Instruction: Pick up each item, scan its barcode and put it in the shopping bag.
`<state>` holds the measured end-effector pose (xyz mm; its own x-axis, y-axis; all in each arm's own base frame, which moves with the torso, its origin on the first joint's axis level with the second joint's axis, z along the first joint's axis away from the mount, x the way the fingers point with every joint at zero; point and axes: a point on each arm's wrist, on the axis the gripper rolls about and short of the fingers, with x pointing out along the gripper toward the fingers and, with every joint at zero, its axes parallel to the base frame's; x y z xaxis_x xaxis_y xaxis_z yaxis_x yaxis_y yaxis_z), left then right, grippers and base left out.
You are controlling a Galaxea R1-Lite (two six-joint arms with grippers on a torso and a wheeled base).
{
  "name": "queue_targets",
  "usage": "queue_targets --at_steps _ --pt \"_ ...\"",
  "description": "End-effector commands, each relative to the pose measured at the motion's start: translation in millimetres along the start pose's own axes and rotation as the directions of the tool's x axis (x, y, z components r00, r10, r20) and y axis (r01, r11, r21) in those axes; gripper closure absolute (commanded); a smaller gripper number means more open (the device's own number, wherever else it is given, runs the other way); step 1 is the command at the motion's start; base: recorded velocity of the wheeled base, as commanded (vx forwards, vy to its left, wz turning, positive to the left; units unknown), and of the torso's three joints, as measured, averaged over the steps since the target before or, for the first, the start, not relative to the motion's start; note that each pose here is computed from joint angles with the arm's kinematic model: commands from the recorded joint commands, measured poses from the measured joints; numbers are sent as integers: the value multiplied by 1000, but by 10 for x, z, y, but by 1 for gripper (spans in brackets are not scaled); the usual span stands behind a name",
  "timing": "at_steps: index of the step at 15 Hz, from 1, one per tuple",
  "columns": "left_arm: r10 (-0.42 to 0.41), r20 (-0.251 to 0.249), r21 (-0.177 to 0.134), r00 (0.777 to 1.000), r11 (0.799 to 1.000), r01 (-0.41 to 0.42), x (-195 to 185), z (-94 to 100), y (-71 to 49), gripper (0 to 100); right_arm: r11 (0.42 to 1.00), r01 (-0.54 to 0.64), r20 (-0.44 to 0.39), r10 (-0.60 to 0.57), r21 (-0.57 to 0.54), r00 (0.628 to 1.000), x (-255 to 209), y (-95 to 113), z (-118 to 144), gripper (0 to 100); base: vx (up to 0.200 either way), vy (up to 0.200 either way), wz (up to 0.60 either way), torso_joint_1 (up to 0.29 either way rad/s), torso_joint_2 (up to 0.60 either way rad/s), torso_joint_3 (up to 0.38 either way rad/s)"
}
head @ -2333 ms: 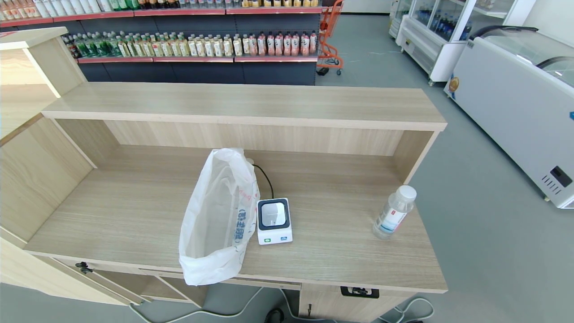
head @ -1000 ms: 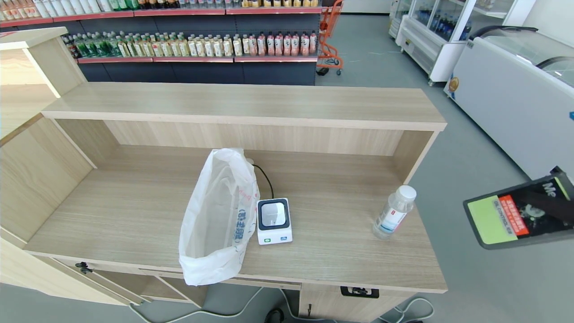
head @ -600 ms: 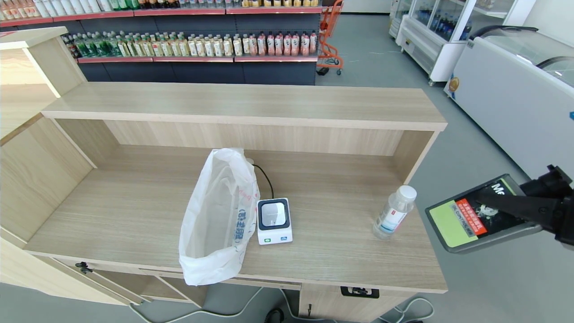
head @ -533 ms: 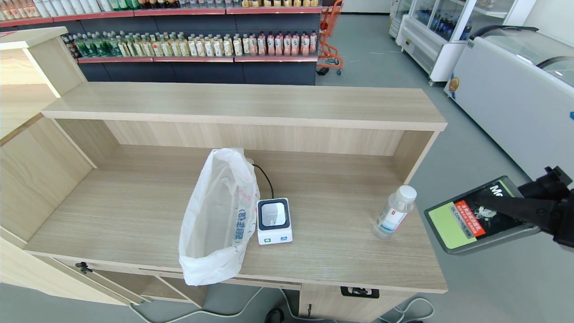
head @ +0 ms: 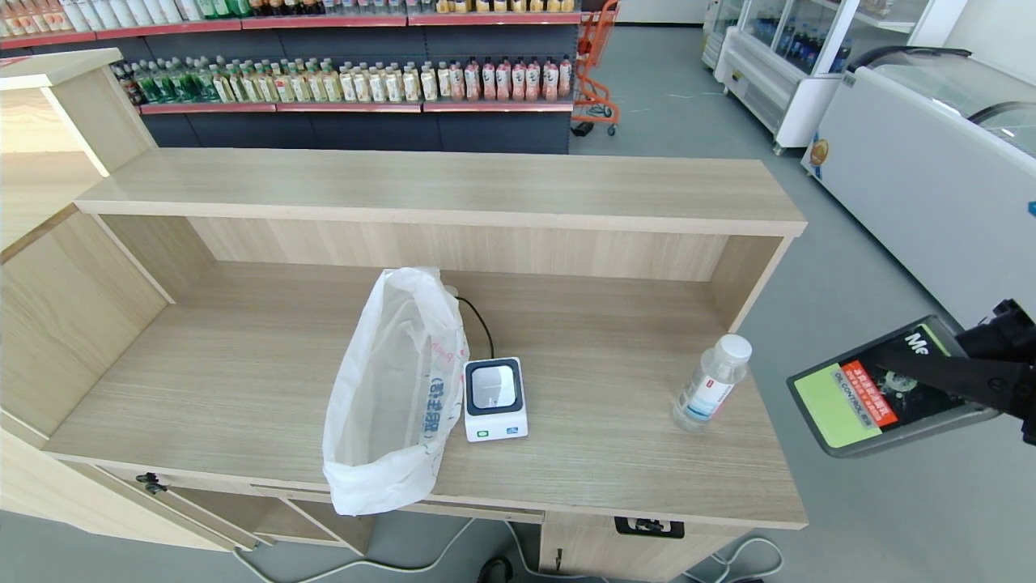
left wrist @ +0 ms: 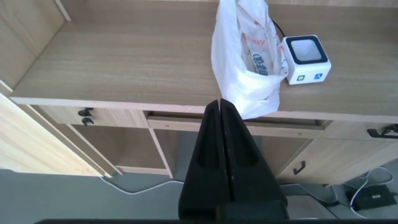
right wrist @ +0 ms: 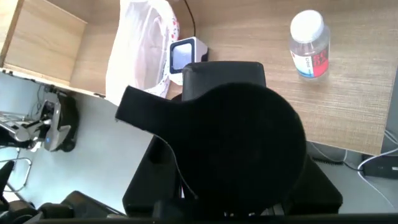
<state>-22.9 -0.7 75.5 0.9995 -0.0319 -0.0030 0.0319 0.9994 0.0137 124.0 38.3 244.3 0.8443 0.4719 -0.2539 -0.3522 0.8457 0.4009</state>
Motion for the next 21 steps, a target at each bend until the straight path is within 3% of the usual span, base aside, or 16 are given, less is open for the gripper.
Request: queue_targets --at_steps 1,3,12,18,21 --pt "0 3 0 1000 1000 0 -1 5 0 100 1000 0 4 0 -2 1000 -20 -1 -11 100 0 0 0 0 0 0" --pt "0 0 -2 1000 1000 0 0 -1 0 100 1000 5 -6 -5 1 1000 -3 -15 -31 100 0 0 0 0 0 0" --pt "1 1 -2 1000 1000 -1 -1 3 0 100 1000 15 -57 -15 10 998 204 -59 -28 100 0 200 0 3 4 2" --pt "0 0 2 1000 1000 0 0 -1 0 100 1000 19 -54 -18 12 998 788 -196 26 100 0 200 0 1 1 2" --pt "1 0 -3 1000 1000 -1 0 -1 0 100 999 44 -90 -42 18 995 1064 -304 -59 100 0 0 0 0 0 0"
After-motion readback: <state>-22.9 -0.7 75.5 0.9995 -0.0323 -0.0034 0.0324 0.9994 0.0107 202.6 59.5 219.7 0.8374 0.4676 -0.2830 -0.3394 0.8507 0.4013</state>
